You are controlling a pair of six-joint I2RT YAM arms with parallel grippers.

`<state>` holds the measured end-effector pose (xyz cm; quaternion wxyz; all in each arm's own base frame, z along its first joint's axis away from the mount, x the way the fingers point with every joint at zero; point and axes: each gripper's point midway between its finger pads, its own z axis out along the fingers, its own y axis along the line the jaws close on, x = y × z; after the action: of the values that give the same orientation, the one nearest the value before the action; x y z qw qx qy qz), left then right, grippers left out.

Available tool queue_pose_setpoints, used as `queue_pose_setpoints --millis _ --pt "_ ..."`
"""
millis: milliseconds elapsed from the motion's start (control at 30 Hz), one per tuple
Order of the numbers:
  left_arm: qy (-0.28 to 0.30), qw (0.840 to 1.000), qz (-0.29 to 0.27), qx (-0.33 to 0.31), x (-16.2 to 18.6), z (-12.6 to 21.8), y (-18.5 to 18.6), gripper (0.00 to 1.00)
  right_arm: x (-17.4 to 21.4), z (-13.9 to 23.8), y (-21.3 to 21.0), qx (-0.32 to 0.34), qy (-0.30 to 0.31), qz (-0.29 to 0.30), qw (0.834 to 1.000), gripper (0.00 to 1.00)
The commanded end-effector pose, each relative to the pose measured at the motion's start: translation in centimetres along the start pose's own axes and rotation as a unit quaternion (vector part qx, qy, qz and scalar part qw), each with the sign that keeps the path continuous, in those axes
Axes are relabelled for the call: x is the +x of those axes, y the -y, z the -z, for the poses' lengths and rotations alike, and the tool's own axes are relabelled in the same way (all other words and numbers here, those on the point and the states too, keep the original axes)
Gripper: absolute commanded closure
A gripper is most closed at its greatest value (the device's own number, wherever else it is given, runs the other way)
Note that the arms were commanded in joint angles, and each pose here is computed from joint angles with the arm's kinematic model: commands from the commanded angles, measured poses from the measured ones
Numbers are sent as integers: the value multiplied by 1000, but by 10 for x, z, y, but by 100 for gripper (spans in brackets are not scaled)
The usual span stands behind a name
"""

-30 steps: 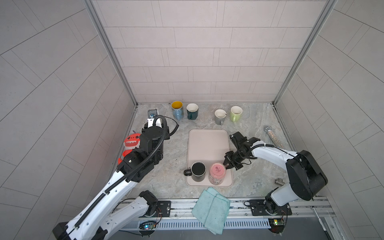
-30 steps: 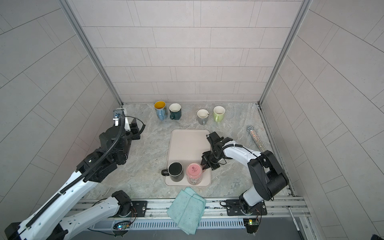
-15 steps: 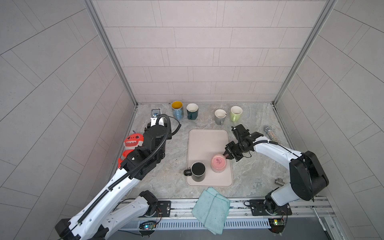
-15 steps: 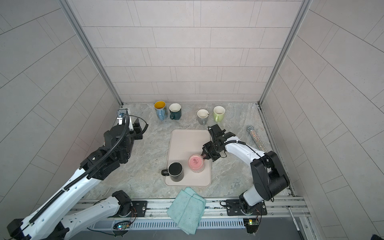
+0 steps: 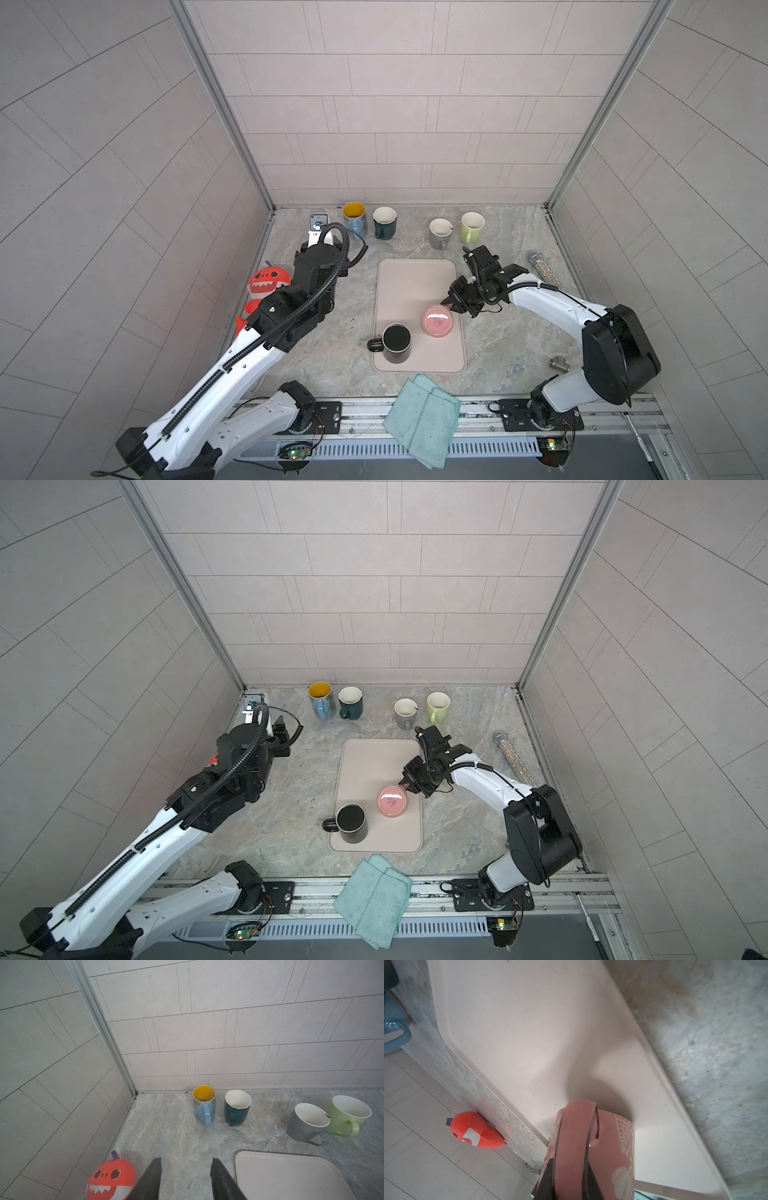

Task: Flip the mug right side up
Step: 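Close the right gripper on the pink mug and lift it off the tray, then carry the pink mug toward the left gripper while the left gripper reaches toward it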

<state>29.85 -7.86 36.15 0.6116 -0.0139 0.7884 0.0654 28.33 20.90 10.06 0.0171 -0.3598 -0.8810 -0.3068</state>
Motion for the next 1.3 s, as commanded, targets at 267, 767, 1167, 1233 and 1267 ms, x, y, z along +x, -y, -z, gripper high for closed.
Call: queue_pose_setpoints --millis 267,767,1167,1233,1267 --pt "-1 1000 13 16 -14 -1 7 57 -11 40 -56 -82 81 158 981 100" --pt "-19 998 22 50 -17 -7 25 59 -9 36 -55 -84 120 241 959 100" --pt "-50 997 -4 62 -12 -19 38 59 27 55 -99 -55 168 465 868 100" --pt "-66 995 0 71 -10 -24 39 59 35 62 -104 -46 187 507 840 100" --pt "-77 994 6 77 -8 -27 40 59 40 67 -107 -48 194 530 824 100"
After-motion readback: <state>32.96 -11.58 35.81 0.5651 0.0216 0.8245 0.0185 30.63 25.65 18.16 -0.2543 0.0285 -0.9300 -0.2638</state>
